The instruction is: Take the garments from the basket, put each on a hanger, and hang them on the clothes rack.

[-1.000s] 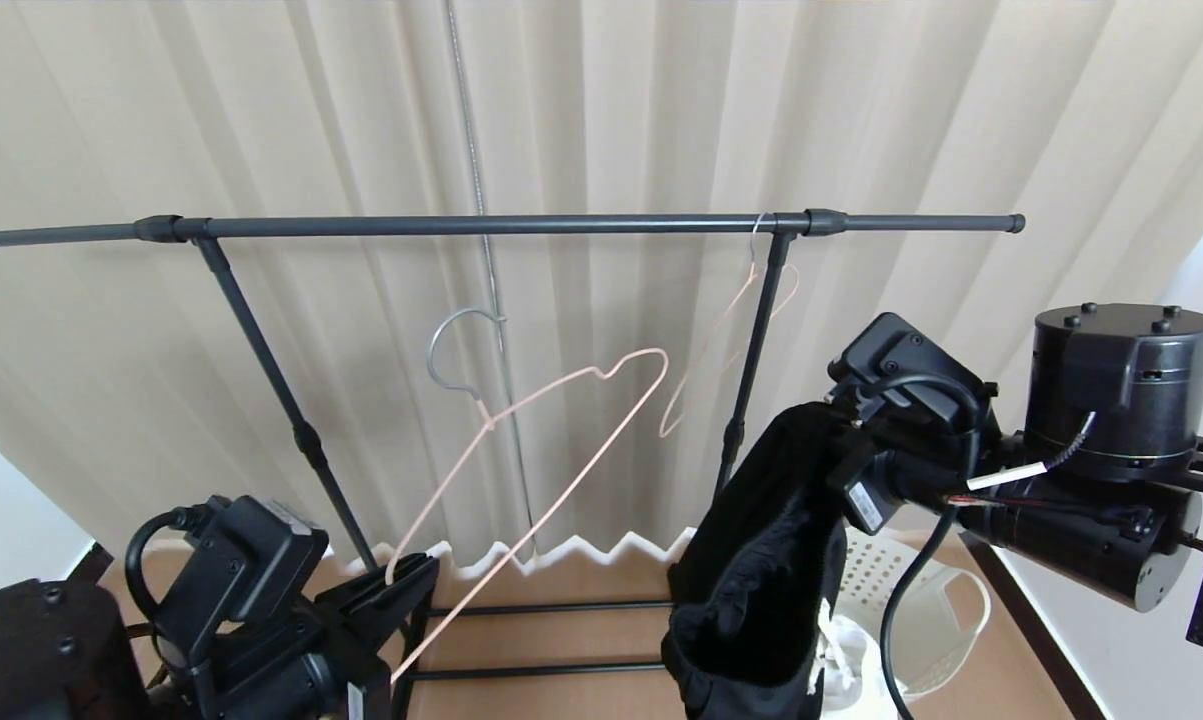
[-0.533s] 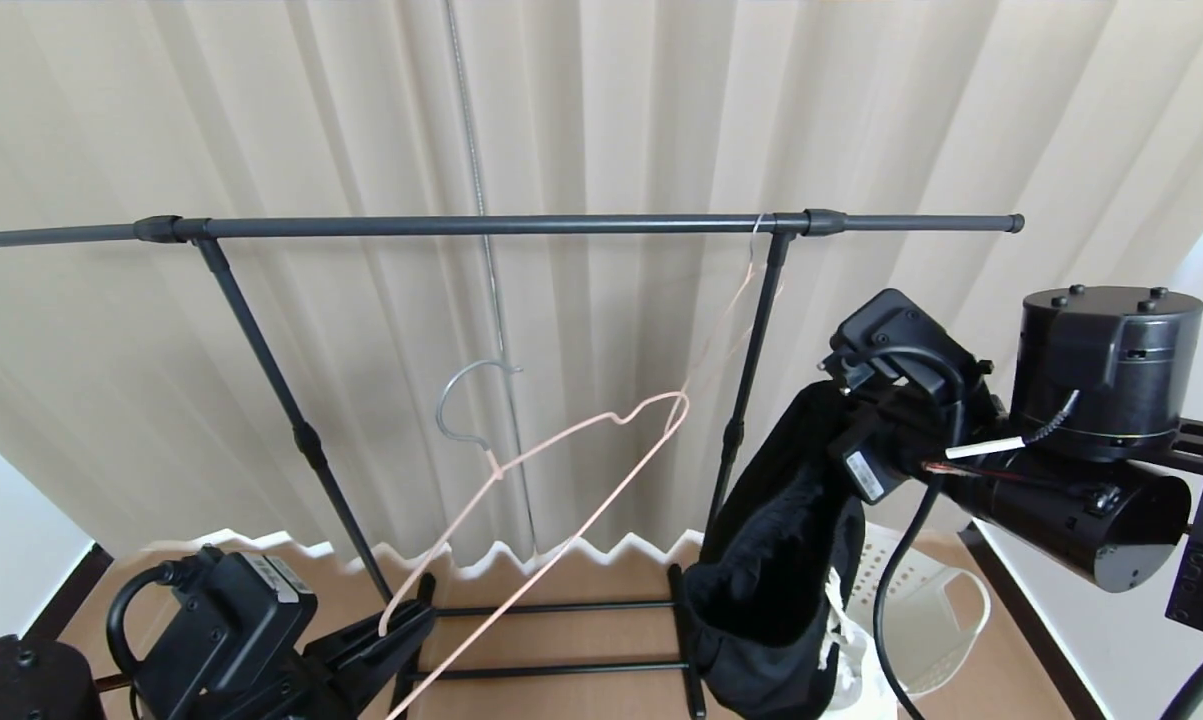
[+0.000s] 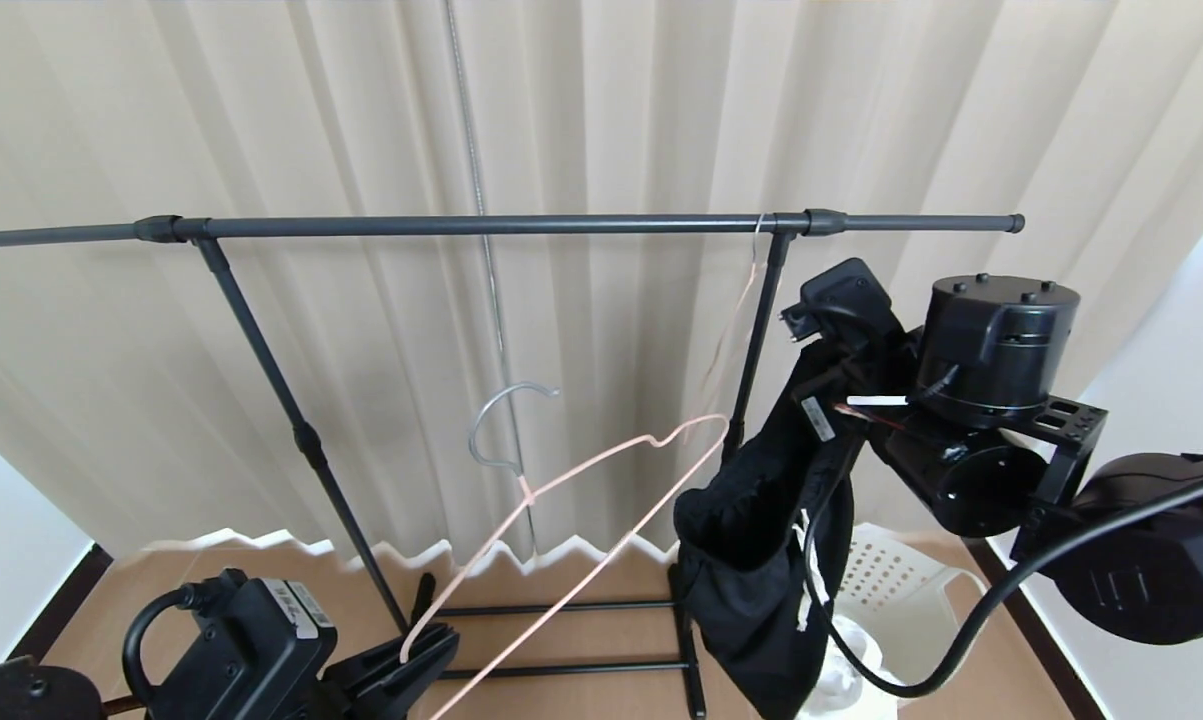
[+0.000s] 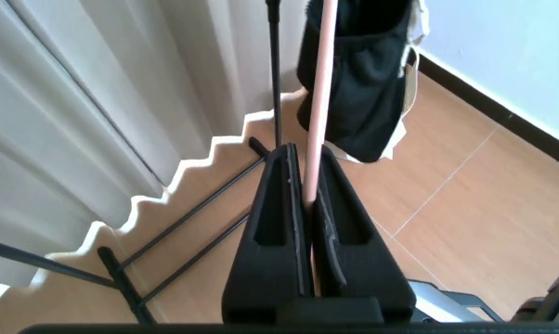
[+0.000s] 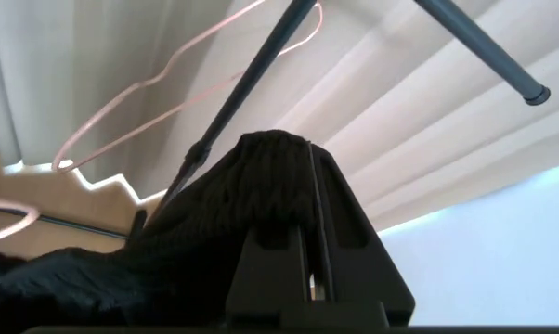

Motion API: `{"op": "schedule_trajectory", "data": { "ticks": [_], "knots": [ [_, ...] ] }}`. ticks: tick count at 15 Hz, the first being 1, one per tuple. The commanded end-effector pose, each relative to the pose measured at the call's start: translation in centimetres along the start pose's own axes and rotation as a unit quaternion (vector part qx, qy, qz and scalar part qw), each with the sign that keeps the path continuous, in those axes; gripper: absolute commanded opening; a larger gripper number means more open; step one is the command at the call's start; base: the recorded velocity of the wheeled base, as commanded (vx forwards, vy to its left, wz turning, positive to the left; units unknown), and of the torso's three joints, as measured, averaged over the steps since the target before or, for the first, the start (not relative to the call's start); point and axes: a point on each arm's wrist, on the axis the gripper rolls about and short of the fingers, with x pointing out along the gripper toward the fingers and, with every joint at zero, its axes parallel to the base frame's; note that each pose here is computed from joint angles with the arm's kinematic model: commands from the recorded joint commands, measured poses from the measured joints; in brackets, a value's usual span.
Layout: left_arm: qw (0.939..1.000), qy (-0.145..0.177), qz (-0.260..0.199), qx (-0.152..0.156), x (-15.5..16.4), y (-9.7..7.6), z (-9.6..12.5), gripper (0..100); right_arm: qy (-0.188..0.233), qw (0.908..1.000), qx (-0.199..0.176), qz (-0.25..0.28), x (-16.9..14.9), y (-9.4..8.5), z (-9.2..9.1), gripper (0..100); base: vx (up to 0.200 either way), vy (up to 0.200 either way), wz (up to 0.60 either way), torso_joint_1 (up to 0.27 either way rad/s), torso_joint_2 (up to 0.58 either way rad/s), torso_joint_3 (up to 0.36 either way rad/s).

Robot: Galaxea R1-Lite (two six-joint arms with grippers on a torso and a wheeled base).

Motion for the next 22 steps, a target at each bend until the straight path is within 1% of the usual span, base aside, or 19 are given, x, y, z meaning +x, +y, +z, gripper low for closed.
{"op": "schedule_trajectory", "data": {
  "ticks": [1, 4, 6, 7, 9, 10, 15, 16, 18, 22],
  "knots": [
    [0.9999, 0.008, -0.008, 0.003, 0.2, -0.3, -0.2, 0, 0.011, 0.9999, -0.010, 0.006, 0.9, 1.2, -0.7, 0, 0.000, 0.000, 0.00, 0.000, 0.00, 0.000],
    [0.9998, 0.012, -0.013, 0.006, 0.4, -0.5, -0.3, 0, 0.008, 0.9999, -0.010, 0.011, 0.7, 1.6, -0.5, 0, 0.000, 0.000, 0.00, 0.000, 0.00, 0.000],
    [0.9997, 0.015, -0.016, 0.006, 0.4, -0.6, -0.4, 0, 0.003, 0.9997, -0.008, 0.025, 0.2, 2.5, -0.3, 0, 0.000, 0.000, 0.00, 0.000, 0.00, 0.000],
    [0.9996, 0.022, -0.016, 0.007, 0.6, -0.7, -0.6, 0, 0.001, 0.9994, -0.008, 0.033, 0.0, 3.1, -0.3, 0, 0.000, 0.000, 0.00, 0.000, 0.00, 0.000],
    [0.9993, 0.034, -0.016, 0.006, 1.0, -0.8, -0.9, 0, -0.004, 0.9990, -0.007, 0.045, -0.6, 3.8, -0.1, 0, 0.000, 0.000, 0.00, 0.000, 0.00, 0.000],
    [0.9992, 0.036, -0.016, 0.006, 1.2, -0.8, -1.0, 0, -0.005, 0.9986, -0.010, 0.052, -1.0, 4.1, -0.1, 0, 0.000, 0.000, 0.00, 0.000, 0.00, 0.000],
    [0.9999, 0.009, -0.010, -0.003, 2.1, -0.9, -0.7, 0, -0.014, 0.9973, -0.007, 0.071, -2.1, 5.1, 0.1, 0, 0.000, 0.000, 0.00, 0.000, 0.00, 0.000],
    [0.9999, 0.005, -0.009, -0.004, 2.1, -0.9, -0.6, 0, -0.013, 0.9977, -0.002, 0.066, -2.0, 5.1, 0.3, 0, 0.000, 0.000, 0.00, 0.000, 0.00, 0.000],
    [1.0000, 0.004, -0.009, -0.003, 2.1, -0.9, -0.5, 0, -0.013, 0.9981, 0.002, 0.060, -2.0, 5.0, 0.4, 0, 0.000, 0.000, 0.00, 0.000, 0.00, 0.000],
    [0.9999, 0.002, 0.008, -0.006, 2.2, -0.7, -0.5, 0, -0.017, 0.9976, 0.006, 0.066, -2.8, 5.7, 0.7, 0, 0.000, 0.000, 0.00, 0.000, 0.00, 0.000]
  ]
}}
